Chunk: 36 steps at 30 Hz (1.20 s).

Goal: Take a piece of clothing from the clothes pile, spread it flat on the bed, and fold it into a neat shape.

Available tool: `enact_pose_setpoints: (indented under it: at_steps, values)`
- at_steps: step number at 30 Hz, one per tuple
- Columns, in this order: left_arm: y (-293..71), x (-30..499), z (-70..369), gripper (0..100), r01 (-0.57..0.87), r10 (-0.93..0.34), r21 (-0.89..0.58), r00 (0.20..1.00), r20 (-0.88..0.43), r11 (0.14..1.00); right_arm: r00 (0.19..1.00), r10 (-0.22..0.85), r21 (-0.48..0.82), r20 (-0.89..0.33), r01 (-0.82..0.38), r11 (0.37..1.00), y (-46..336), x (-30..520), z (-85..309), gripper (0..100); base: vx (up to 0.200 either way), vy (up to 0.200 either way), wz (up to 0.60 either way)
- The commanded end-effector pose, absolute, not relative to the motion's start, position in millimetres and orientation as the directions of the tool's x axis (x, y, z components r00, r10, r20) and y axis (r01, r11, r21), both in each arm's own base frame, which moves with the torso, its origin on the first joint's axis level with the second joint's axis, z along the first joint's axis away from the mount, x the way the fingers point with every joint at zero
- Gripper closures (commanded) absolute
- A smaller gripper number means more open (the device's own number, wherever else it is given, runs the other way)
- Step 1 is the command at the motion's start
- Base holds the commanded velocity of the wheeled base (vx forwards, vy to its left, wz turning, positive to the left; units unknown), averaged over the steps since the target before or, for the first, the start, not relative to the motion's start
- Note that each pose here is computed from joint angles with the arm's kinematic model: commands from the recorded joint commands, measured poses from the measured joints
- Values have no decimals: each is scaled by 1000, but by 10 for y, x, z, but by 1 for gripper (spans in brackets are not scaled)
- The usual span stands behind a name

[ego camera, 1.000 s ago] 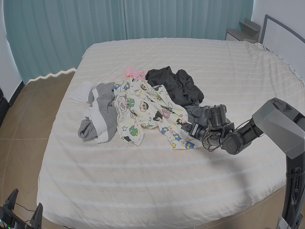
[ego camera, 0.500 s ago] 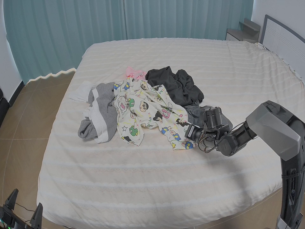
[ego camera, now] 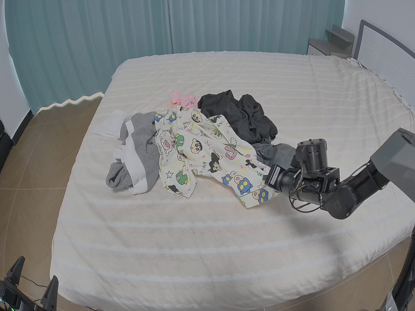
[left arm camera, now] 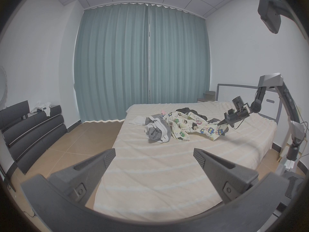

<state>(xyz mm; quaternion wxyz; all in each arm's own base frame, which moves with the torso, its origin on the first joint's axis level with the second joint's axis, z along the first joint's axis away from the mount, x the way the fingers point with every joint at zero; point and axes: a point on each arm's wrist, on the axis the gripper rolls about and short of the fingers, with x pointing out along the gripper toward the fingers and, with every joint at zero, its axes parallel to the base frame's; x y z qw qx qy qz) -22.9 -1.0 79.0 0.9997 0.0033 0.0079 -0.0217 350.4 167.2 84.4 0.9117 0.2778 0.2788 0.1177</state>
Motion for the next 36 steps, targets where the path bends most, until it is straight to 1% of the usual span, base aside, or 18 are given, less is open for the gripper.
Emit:
enact_pose_setpoints:
  at_steps: [1,3,4,10,11,12,14,16,17,18,19,22,25,28,29,31,34,36]
  values:
    - [-10,-232,750,0,43,-43,9,999,-12,999,838,455,615,-302,-193,765,1619,3016,1381,100,0,0,0]
    - [-10,-232,752,0,43,-43,7,999,-11,999,834,499,629,-234,-261,732,1606,2788,1617,100,0,0,0]
    - [-10,-232,752,0,43,-43,7,999,-11,999,834,499,629,-234,-261,732,1606,2788,1617,100,0,0,0]
    - [-11,-232,755,0,49,-49,38,999,-8,998,796,606,637,5,-469,612,1576,2198,2369,100,0,0,0]
    - [-11,-232,755,0,49,-49,38,999,-8,998,796,606,637,5,-469,612,1576,2198,2369,100,0,0,0]
    - [-13,-259,880,0,58,-60,31,996,60,998,764,643,632,58,-527,568,1569,2056,2556,100,0,0,0]
    - [-20,-394,1307,0,112,-107,-11,970,216,994,730,677,627,96,-572,528,1558,1931,2716,100,0,0,0]
    - [-28,-433,1510,0,162,-153,-21,960,235,987,704,700,622,119,-602,500,1564,1872,2824,100,0,0,0]
    - [-44,-388,1611,0,222,-220,12,956,195,975,679,717,615,155,-635,468,1589,1839,2955,100,0,0,0]
    - [-50,-369,1638,0,245,-246,30,952,184,969,673,720,610,165,-644,462,1600,1829,2986,100,0,0,0]
    - [-74,-270,1692,0,340,-348,87,929,122,937,655,730,599,197,-670,439,1635,1795,3083,100,0,0,0]
    - [-107,-11,1801,0,485,-486,84,874,-8,870,628,742,578,235,-704,412,1679,1769,3222,100,0,0,0]
    - [-125,238,1955,0,560,-554,61,828,-86,827,605,759,550,238,-729,408,1763,1753,3305,100,0,0,0]
    - [-175,562,2046,0,655,-638,57,749,-180,754,586,768,519,259,-755,402,1844,1763,3435,100,0,0,0]
    - [-240,742,2011,0,706,-678,36,692,-247,707,574,770,511,280,-768,387,1892,1771,3505,100,0,0,0]
    - [-370,953,1956,0,753,-711,17,628,-316,658,559,770,503,307,-782,367,1953,1774,3596,100,0,0,0]
    - [-594,1173,1883,0,788,-729,20,579,-365,615,545,773,499,325,-793,349,2036,1774,3653,100,0,0,0]
    - [-868,1386,1763,0,817,-742,22,534,-406,576,530,775,496,344,-803,329,2083,1735,3705,100,0,0,0]
